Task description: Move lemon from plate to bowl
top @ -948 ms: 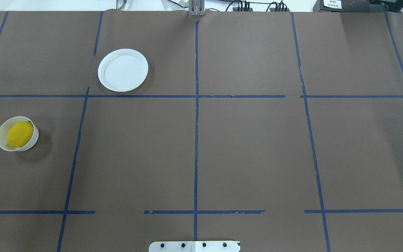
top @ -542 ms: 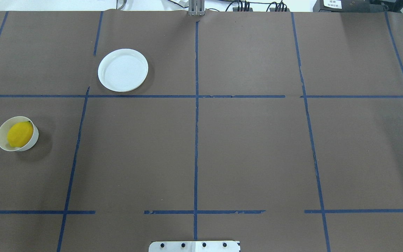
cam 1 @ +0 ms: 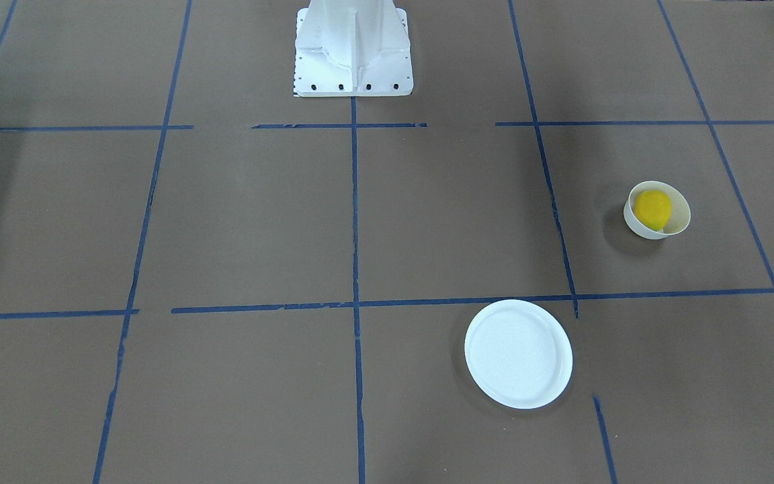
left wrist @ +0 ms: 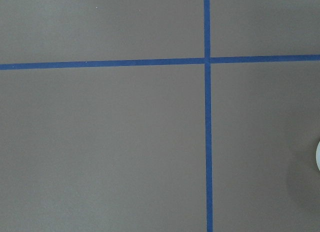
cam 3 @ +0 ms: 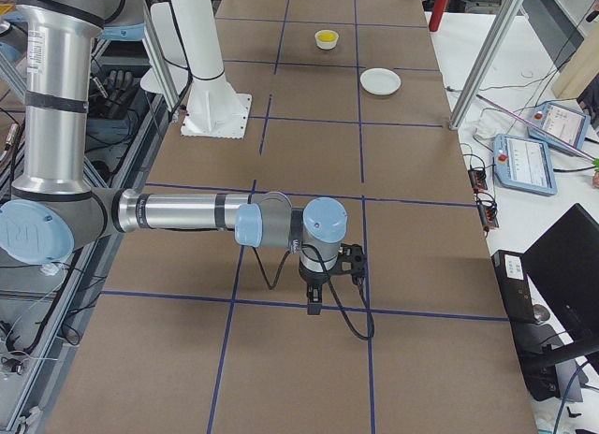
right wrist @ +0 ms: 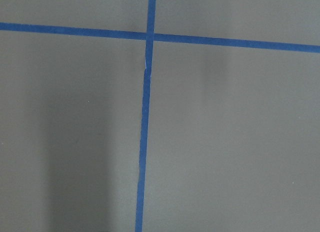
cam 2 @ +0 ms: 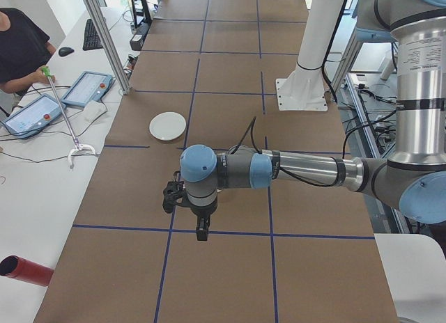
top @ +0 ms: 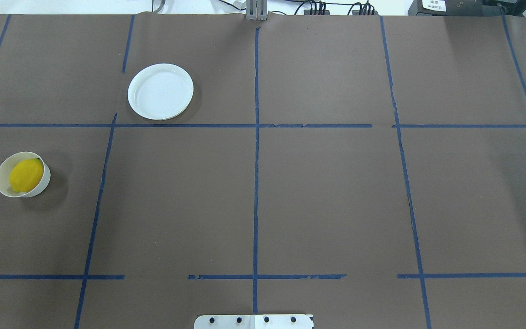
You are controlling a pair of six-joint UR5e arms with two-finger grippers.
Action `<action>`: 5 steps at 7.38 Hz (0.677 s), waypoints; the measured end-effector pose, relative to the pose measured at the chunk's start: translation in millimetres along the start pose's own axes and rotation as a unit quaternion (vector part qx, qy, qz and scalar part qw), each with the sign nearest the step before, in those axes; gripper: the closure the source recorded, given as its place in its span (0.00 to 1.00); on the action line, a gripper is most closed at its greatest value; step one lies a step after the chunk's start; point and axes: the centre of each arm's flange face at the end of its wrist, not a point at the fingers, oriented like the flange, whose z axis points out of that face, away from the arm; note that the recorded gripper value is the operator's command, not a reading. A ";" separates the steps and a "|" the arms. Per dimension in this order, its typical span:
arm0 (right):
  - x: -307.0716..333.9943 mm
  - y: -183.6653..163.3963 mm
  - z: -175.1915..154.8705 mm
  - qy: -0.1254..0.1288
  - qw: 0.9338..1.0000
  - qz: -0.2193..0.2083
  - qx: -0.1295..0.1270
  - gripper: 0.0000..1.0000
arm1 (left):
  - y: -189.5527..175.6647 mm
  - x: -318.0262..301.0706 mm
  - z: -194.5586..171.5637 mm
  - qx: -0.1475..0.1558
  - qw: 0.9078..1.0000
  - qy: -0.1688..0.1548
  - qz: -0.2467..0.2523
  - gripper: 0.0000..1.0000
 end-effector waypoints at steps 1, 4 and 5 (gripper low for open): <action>0.0 0.0 0.0 0.000 1.000 0.000 0.000 0.00 | -0.3 0.4 0.3 0.000 1.000 0.000 0.001 0.00; 0.0 0.0 0.0 0.000 1.000 0.000 0.000 0.00 | -1.0 1.8 1.7 -0.001 1.000 0.001 0.003 0.00; 0.0 0.0 0.0 0.000 1.000 0.000 0.000 0.00 | -1.1 2.7 2.6 -0.001 1.000 0.008 0.003 0.00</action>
